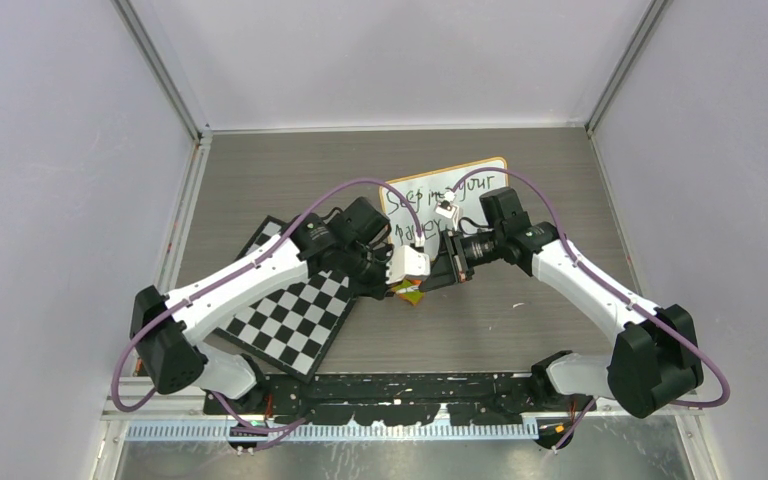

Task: Write a sentence on the whiteboard
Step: Insert the whiteboard marker without the cap into the pen cap.

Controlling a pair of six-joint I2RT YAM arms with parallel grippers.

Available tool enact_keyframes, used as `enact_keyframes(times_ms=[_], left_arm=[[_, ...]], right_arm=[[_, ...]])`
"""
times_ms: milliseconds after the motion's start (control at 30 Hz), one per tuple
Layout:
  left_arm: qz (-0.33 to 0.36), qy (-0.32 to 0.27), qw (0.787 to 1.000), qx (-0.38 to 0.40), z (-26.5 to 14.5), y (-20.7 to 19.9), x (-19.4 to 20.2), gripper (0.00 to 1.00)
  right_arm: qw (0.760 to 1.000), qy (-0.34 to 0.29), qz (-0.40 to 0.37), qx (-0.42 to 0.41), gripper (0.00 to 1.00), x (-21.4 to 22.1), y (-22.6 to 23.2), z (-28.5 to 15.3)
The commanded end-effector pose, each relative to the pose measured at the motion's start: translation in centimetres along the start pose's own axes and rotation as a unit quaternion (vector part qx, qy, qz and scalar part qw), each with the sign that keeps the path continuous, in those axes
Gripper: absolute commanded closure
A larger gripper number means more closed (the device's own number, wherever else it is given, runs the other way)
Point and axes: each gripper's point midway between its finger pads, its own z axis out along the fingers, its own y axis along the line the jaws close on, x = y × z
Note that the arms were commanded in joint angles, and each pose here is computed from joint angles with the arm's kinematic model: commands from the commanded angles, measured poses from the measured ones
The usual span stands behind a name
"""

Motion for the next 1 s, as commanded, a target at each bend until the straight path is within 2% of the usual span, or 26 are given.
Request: enact_keyframes(times_ms=[0,200,967], left_arm=[[0.015,-0.017,0.999,0.023,-0.2,-0.8,-1.0,1.0],[0.012,-0.022,0.999,0.024,-0.3,-0.8,-1.4,1.0],[-0.072,-0.097,0.993,0.016,-0.7,0.9,-6.6,1.0]], right_arm=[[0.999,-0.014,-0.043,-0.009,1.0,-1.5,1.4,-0.3],[0.999,-0.014,-0.043,-0.007,1.0,-1.5,1.3,-0.2],[0.999,-0.017,-0.045,0.003,1.0,-2.2,0.9,0.3]])
